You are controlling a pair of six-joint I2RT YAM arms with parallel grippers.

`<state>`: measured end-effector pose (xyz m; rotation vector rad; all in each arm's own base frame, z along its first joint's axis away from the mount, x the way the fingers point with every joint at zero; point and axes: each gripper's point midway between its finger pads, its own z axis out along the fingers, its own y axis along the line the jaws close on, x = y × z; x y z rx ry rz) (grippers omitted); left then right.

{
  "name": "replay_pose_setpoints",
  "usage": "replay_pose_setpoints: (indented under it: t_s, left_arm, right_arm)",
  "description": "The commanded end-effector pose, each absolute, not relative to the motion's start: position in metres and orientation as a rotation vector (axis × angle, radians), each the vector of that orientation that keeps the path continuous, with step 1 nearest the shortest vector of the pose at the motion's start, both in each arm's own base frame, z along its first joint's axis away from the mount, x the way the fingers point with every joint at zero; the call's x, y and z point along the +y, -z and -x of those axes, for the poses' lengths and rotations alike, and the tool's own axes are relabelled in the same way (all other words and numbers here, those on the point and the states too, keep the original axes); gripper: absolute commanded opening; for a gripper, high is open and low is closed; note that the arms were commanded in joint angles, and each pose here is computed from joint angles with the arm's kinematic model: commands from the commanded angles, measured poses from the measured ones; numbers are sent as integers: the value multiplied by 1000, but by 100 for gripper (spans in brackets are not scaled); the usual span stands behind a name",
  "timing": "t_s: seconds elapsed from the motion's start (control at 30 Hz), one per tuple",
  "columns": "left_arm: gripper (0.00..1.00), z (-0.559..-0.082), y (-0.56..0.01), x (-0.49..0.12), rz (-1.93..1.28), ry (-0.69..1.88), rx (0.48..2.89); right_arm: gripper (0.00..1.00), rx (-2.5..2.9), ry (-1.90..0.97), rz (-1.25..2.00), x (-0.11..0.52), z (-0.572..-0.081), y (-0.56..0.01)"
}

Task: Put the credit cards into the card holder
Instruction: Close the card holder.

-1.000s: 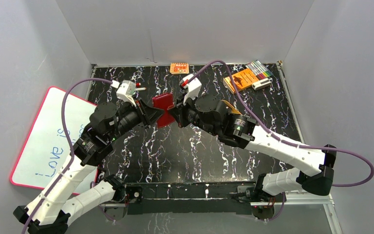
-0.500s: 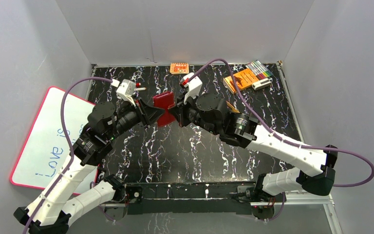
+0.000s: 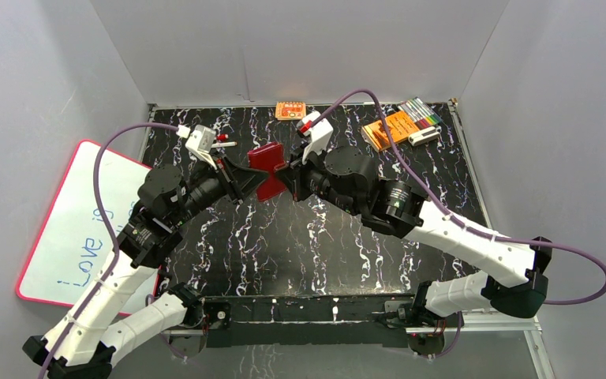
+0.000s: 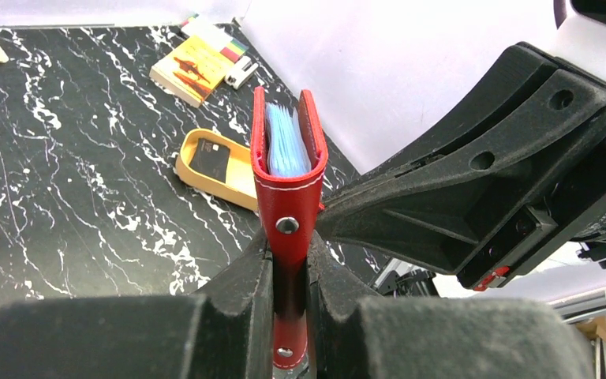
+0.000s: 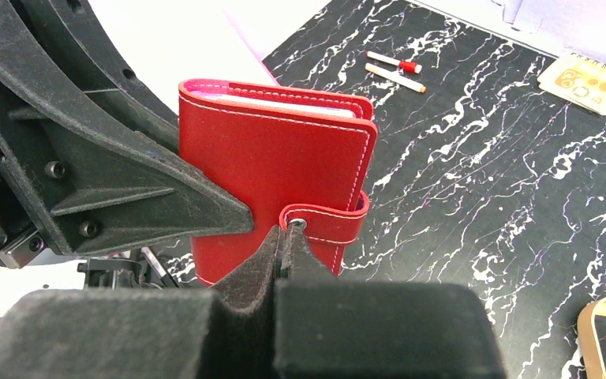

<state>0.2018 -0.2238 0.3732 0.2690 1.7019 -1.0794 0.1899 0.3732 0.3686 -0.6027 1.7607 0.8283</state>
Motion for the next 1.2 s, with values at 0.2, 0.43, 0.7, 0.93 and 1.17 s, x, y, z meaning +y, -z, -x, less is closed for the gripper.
replay_pose_setpoints:
  t_s: [0.2, 0.43, 0.7, 0.93, 1.17]
  left_arm:
    - [0, -101, -436, -255, -697, 1544, 1426]
    - [0, -125, -427, -242, -557, 1387, 1462]
    - [0, -164, -409, -209, -302, 1133, 1542]
    - [0, -140, -403, -209, -398, 1190, 1510]
    - [0, -92, -406, -217, -563, 1403, 1436]
  right_arm:
    - [0, 1758, -886, 640, 407, -194, -362]
    - [10, 1741, -923, 648, 397, -185, -367]
    - [72, 1716, -1097, 784, 371, -137, -391]
    - [76, 1529, -1215, 879, 321, -94, -426]
    - [75, 1402, -1345, 909, 309, -69, -420]
